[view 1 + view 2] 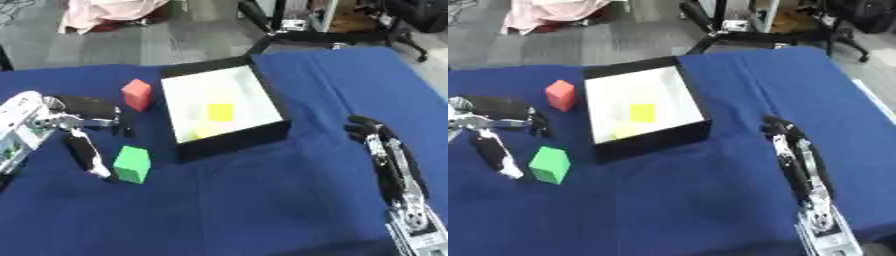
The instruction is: Pick up objects on the table and place them in the box.
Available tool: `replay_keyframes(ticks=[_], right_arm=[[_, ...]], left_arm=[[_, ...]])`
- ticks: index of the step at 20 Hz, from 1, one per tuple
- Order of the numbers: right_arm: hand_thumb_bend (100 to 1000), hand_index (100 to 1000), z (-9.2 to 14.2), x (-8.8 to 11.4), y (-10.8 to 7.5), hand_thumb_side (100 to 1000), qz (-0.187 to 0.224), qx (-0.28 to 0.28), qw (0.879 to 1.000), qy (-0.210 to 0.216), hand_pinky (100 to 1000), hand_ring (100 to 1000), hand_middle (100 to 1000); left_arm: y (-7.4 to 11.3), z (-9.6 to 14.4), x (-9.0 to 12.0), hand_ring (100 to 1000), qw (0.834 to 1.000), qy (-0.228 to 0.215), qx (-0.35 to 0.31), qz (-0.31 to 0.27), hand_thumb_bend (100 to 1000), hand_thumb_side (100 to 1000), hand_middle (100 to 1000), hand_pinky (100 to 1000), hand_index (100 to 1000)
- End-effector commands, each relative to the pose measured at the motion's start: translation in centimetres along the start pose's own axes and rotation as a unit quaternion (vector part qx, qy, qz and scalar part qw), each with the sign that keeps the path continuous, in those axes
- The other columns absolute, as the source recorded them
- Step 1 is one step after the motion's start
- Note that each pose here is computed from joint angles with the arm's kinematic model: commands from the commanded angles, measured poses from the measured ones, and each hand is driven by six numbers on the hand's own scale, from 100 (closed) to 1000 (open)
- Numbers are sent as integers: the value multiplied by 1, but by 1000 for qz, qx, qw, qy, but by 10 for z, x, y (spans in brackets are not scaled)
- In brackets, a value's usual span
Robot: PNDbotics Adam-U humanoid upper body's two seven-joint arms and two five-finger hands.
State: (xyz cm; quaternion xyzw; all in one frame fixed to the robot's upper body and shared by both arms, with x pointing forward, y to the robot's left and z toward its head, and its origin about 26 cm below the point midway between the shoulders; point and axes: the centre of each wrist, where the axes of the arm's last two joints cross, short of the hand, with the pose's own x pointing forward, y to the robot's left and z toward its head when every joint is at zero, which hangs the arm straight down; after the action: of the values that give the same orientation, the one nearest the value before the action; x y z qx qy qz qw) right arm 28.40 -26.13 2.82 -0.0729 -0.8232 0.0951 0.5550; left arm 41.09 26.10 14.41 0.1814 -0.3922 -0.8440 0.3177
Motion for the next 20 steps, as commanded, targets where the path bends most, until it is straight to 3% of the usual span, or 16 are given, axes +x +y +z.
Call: replay_keyframes(ticks=[1, 6, 9, 11, 14, 17, 20], right_arm=[[100, 793, -5, 5, -5, 854, 8, 2, 1000, -12, 824, 797, 780], [100, 793, -6, 5, -4, 854, 7, 2, 1000, -13, 823, 797, 779], [100, 793, -6, 5, -5, 854, 7, 1, 1000, -12, 824, 797, 779], [100, 793, -5, 5, -5, 853, 7, 0, 1000, -12, 823, 797, 779], [100, 793, -5, 5, -5, 854, 7, 0, 1000, -11, 823, 797, 779], [100, 793, -4, 4, -5, 854, 8, 0, 1000, -9, 824, 797, 779], [100, 793, -3, 3, -4, 854, 6, 2, 1000, -7, 824, 797, 779]], left_arm=[[0, 0, -5, 635, 1000, 3, -1, -12, 607, 459, 660, 789, 811], [-8, -10, -7, 582, 999, 10, 32, -3, 558, 402, 596, 757, 762], [-6, -9, -9, 477, 997, 16, 81, 2, 484, 347, 472, 680, 643], [1, -5, -9, 452, 993, 18, 118, 6, 458, 341, 441, 659, 609], [27, 10, -9, 451, 983, 16, 183, 17, 435, 339, 434, 665, 603], [68, 25, -3, 469, 972, 13, 235, 9, 448, 320, 450, 683, 615], [108, 25, 10, 475, 961, 13, 274, -9, 459, 315, 457, 694, 624]])
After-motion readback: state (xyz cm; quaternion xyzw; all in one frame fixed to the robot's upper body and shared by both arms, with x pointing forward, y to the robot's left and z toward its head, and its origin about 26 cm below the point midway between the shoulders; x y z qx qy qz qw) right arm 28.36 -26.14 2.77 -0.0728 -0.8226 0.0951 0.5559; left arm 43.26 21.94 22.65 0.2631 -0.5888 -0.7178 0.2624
